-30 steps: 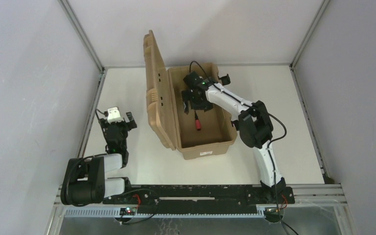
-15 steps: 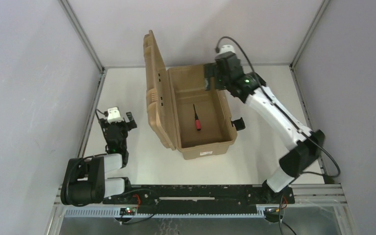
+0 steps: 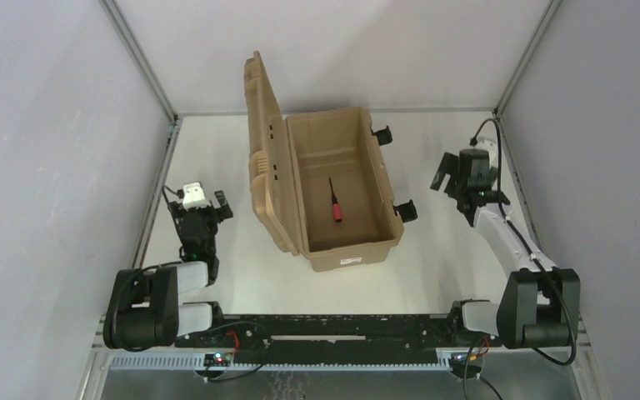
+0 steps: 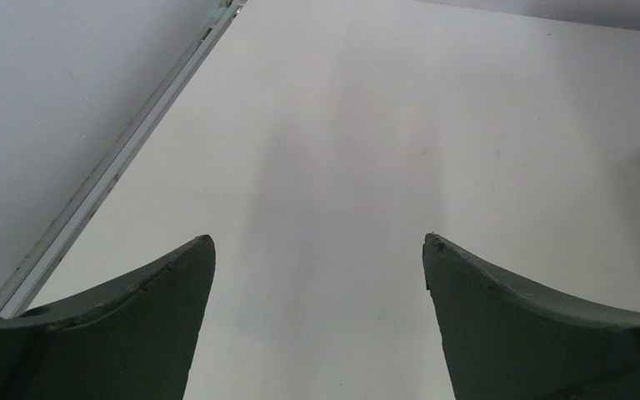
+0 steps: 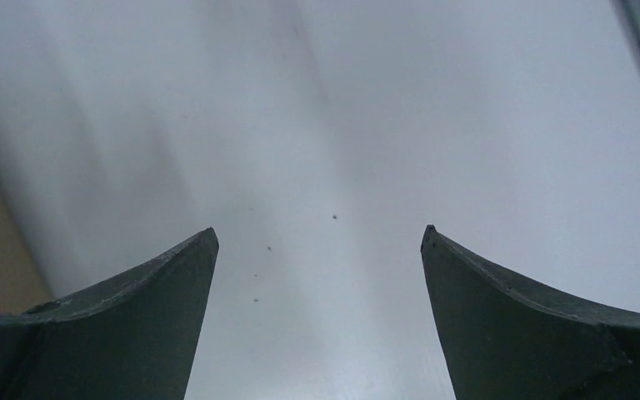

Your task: Put the screwdriver in the bin

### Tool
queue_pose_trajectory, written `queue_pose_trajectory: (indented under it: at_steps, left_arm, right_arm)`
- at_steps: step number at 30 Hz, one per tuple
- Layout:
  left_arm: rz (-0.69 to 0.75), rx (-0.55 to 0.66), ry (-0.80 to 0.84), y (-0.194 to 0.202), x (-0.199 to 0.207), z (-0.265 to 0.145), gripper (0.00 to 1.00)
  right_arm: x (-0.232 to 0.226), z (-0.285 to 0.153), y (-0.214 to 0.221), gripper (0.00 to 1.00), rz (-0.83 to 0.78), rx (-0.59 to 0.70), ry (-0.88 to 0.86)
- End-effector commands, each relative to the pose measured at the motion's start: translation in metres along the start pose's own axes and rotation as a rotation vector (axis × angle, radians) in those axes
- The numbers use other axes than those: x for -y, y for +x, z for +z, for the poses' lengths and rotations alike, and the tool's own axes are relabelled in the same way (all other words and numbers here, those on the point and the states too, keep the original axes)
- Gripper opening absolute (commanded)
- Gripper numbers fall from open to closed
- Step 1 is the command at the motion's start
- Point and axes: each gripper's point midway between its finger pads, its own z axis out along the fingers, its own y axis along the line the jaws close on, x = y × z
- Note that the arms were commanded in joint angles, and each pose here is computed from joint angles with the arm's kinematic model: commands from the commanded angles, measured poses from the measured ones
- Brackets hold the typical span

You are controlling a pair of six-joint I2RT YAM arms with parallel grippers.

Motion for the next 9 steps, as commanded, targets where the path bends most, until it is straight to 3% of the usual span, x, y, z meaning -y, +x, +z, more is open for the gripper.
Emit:
queue_pose_trajectory:
  at_steps: [1, 9]
  left_arm:
    - [-0.002, 0.096, 0.002, -0.030, 0.003, 0.007, 1.00]
    - [-0.003, 0.095, 0.001, -0.030, 0.003, 0.008, 1.00]
  right_arm:
    - [-0.011, 0.009, -0.022, 1.00, 0.041, 0.170, -0.102]
    - [-0.014, 0.021, 0.000, 1.00, 0.020, 0.158, -0.140]
